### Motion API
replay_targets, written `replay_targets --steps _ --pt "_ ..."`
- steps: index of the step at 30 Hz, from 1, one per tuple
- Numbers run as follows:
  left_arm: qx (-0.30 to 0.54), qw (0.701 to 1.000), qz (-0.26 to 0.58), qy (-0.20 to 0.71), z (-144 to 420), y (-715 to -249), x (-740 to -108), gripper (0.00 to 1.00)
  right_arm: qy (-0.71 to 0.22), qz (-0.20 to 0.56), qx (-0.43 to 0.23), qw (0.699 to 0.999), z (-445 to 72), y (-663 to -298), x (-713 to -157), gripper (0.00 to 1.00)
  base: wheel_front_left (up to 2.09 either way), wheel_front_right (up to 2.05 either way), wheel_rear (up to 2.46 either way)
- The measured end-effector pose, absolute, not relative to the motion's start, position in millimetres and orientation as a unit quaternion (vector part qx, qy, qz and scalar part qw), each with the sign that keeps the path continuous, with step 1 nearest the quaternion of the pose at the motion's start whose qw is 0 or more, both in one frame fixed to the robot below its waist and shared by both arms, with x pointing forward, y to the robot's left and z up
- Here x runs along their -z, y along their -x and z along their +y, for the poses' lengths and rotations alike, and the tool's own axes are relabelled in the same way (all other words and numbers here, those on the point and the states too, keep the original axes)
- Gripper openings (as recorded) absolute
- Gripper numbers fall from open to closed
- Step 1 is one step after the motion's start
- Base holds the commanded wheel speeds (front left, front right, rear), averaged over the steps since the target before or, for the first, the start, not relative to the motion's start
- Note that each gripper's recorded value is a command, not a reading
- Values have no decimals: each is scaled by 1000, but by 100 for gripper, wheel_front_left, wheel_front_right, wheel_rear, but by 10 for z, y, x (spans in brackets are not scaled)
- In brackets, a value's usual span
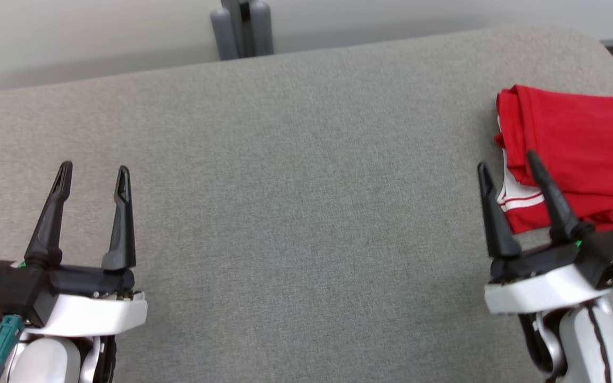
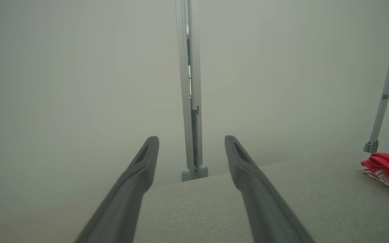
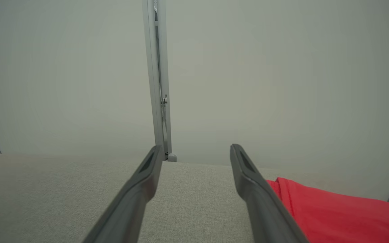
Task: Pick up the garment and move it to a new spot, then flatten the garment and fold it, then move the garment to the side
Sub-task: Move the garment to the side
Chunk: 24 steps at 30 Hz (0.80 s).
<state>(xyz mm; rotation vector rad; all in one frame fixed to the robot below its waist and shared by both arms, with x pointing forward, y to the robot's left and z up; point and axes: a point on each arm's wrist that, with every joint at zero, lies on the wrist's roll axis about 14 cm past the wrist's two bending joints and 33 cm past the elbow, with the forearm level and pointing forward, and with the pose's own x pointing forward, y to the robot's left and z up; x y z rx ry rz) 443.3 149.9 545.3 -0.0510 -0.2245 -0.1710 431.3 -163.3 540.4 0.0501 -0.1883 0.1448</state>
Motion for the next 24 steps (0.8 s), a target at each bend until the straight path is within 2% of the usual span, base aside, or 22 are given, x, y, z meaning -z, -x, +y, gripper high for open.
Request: replay_targets --steps 9,24 --pt "48 994 -95 0 1747 -4055 -5423 100 -41 -72 -73 994 -1542 -3976 -5309 100 0 0 0" --pt "22 998 -57 0 1874 -3748 -5249 100 -47 -66 -51 995 -1673 -3784 -5311 100 0 0 0"
